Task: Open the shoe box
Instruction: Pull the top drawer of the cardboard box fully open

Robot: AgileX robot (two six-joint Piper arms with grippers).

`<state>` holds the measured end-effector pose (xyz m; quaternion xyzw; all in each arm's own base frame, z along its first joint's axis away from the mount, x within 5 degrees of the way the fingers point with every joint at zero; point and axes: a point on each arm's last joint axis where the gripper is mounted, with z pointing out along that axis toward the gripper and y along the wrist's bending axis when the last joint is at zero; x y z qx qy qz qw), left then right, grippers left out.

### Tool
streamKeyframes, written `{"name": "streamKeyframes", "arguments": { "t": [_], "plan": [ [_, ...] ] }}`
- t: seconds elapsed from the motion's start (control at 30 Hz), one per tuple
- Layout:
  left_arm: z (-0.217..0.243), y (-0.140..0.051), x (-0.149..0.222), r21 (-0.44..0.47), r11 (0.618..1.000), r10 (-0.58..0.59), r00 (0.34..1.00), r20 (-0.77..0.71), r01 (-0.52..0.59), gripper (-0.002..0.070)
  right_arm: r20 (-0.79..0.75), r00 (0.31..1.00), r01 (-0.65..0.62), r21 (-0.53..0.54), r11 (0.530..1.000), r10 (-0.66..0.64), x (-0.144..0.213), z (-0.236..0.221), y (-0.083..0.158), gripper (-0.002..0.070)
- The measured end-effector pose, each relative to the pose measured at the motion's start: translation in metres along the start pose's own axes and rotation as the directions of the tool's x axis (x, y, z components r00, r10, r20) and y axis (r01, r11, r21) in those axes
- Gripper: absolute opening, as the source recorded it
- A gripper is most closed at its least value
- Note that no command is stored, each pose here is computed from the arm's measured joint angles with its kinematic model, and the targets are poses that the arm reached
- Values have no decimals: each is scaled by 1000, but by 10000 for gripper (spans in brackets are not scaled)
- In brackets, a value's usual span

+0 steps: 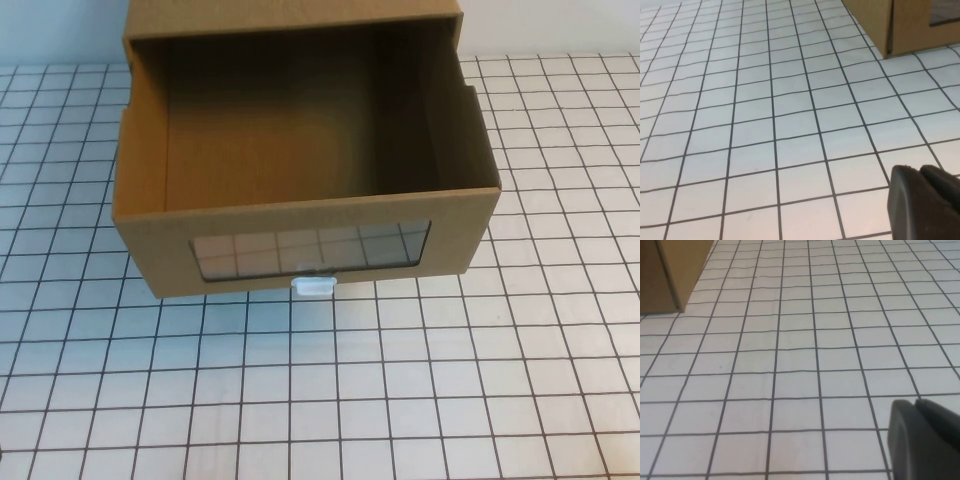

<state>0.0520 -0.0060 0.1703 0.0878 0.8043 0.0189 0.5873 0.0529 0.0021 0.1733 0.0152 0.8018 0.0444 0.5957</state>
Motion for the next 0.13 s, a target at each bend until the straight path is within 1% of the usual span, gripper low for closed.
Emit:
{"name": "streamKeyframes", "arguments": {
  "t": [0.13],
  "plan": [
    [0,0,0,1,1000,0,1000,-3,0,-2,0,1000,0,0,1000,0,0,0,0,-13]
  ]
}}
